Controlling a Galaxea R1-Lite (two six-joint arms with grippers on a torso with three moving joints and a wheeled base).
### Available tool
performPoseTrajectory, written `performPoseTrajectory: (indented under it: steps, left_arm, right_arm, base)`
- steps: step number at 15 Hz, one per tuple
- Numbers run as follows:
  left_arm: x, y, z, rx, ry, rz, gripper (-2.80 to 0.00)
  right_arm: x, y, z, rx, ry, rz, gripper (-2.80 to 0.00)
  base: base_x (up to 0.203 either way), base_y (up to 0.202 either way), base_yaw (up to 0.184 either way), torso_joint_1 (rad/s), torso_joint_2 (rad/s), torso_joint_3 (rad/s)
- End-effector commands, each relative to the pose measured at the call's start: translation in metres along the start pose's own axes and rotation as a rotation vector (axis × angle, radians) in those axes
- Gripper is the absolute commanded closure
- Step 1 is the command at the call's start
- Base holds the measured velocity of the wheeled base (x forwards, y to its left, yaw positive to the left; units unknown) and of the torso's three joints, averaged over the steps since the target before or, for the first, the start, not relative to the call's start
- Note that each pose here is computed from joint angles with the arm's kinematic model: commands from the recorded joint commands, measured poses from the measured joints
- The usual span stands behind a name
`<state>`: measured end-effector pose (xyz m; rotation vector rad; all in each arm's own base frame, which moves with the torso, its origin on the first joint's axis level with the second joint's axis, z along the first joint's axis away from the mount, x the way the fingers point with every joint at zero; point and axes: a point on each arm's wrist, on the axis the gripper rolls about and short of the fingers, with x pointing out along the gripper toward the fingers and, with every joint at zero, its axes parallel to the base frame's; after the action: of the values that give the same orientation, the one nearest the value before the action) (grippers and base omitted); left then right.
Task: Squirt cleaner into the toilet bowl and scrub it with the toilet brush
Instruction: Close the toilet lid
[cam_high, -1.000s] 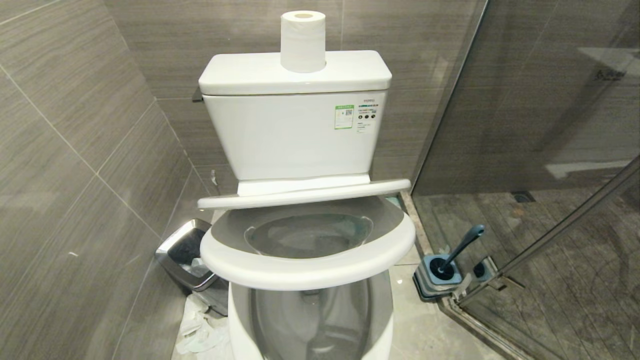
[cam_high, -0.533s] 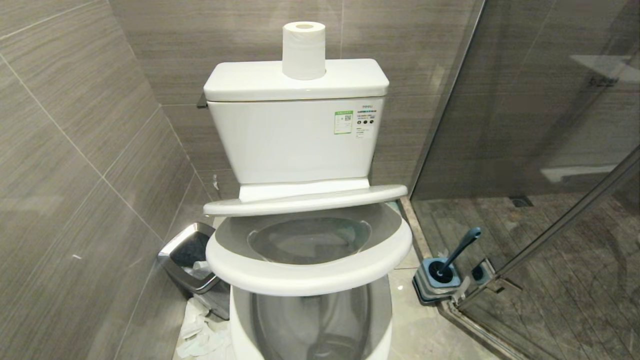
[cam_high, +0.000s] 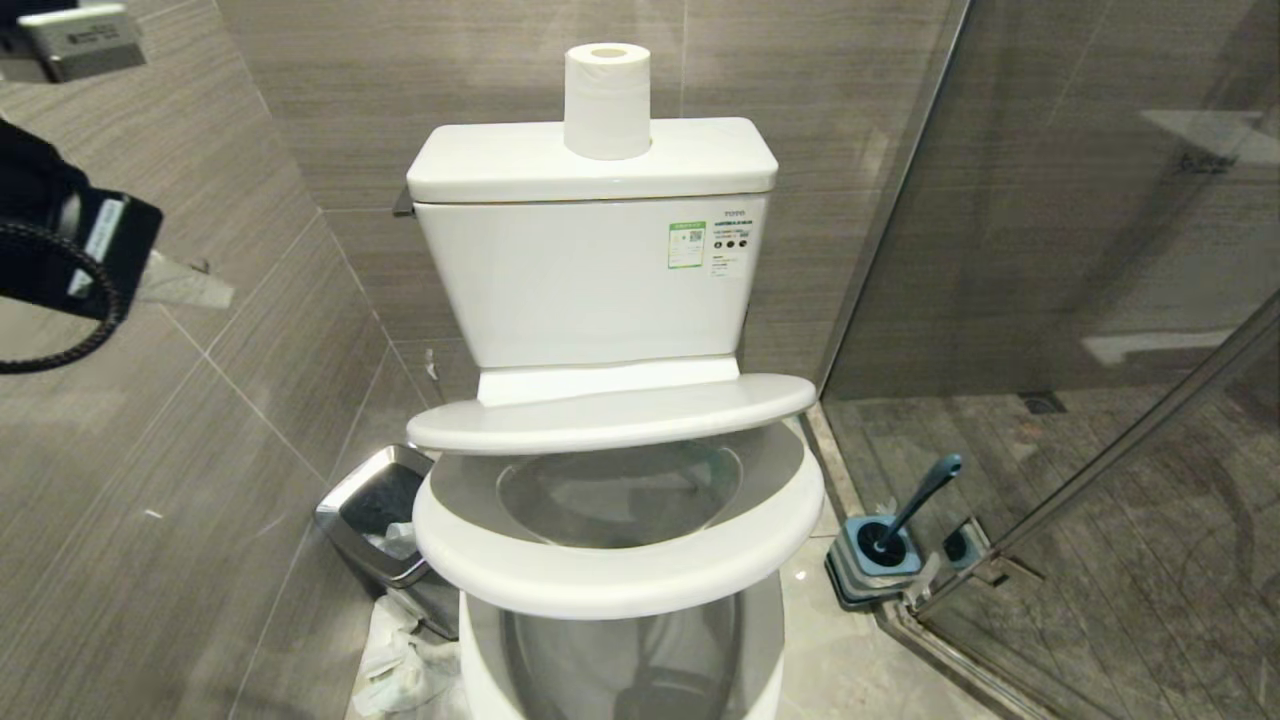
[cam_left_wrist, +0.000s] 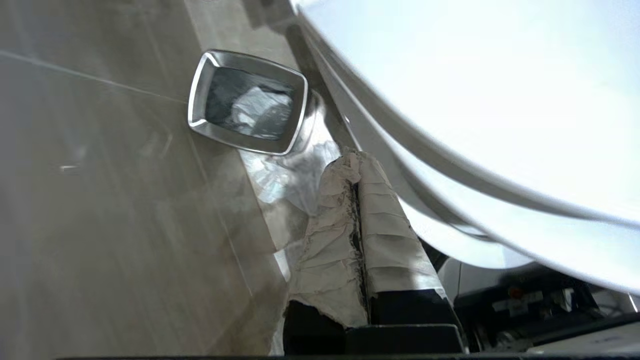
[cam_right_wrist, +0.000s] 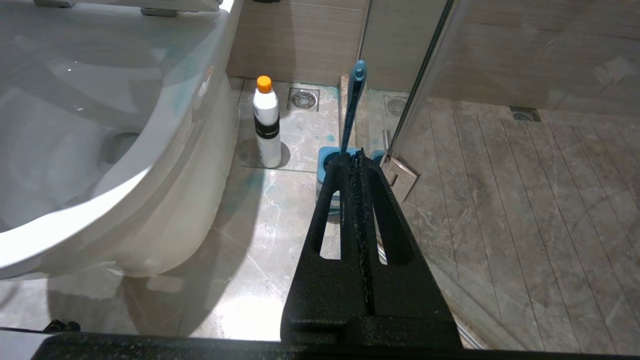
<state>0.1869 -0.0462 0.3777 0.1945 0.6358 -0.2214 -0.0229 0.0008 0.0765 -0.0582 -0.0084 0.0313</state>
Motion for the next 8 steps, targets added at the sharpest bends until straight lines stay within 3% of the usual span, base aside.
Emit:
performPoseTrajectory:
  steps: [1,6,8]
  left_arm:
    - [0.048,-0.007,0.008,0.018,0.109,-0.041,0.0]
    - [0.113,-0.016,0.014,0.013,0.174,-0.296,0.0]
    - [0.127,-0.014,0.008,-0.008,0.214,-0.359,0.0]
  right_arm:
    - [0.0,0.0,0.0,0.0,0.001,0.001,0.0]
    - [0.0,0.0,0.0,0.0,0.001,0.001,0.0]
    - [0.0,0.0,0.0,0.0,0.003,0.001,0.0]
  base:
    - [0.0,0.0,0.0,0.0,0.0,0.0]
    - [0.0,0.0,0.0,0.0,0.0,0.0]
    - [0.0,0.0,0.0,0.0,0.0,0.0]
